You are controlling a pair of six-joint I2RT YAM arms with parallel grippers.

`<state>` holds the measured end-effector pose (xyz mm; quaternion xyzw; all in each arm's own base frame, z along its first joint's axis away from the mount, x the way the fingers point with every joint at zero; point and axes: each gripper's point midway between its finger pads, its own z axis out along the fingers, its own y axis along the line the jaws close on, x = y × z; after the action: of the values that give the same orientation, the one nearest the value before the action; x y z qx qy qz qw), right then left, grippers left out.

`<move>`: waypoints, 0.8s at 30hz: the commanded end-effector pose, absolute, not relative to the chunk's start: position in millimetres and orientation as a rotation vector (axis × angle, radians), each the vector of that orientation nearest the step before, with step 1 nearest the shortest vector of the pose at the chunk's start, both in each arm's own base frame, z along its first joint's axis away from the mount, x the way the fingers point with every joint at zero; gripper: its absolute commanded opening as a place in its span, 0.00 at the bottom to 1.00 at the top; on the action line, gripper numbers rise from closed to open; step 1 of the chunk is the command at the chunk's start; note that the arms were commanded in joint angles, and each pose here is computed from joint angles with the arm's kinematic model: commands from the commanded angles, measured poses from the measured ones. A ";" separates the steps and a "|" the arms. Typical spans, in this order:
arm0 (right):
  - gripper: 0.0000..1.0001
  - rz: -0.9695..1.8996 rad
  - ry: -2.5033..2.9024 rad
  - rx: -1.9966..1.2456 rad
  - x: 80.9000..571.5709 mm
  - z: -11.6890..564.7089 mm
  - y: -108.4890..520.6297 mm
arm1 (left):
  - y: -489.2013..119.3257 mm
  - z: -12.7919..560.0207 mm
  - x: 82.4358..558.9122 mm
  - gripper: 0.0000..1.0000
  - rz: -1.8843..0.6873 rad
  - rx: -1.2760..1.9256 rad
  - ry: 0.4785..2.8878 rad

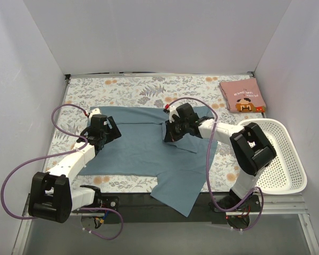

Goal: Fold and stack the t-shirts
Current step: Fold the tshirt

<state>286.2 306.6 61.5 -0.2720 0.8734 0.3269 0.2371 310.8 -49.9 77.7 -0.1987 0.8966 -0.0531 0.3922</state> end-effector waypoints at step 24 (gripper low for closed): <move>0.39 0.687 2.354 -0.049 378.0 109.5 142.8 | 2.5 89.5 370.8 0.73 -0.156 -0.965 2.165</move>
<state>383.1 132.9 96.2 -0.0279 0.9166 0.2282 0.3270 362.6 -7.0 89.3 -0.3305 0.8600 -0.0478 0.3857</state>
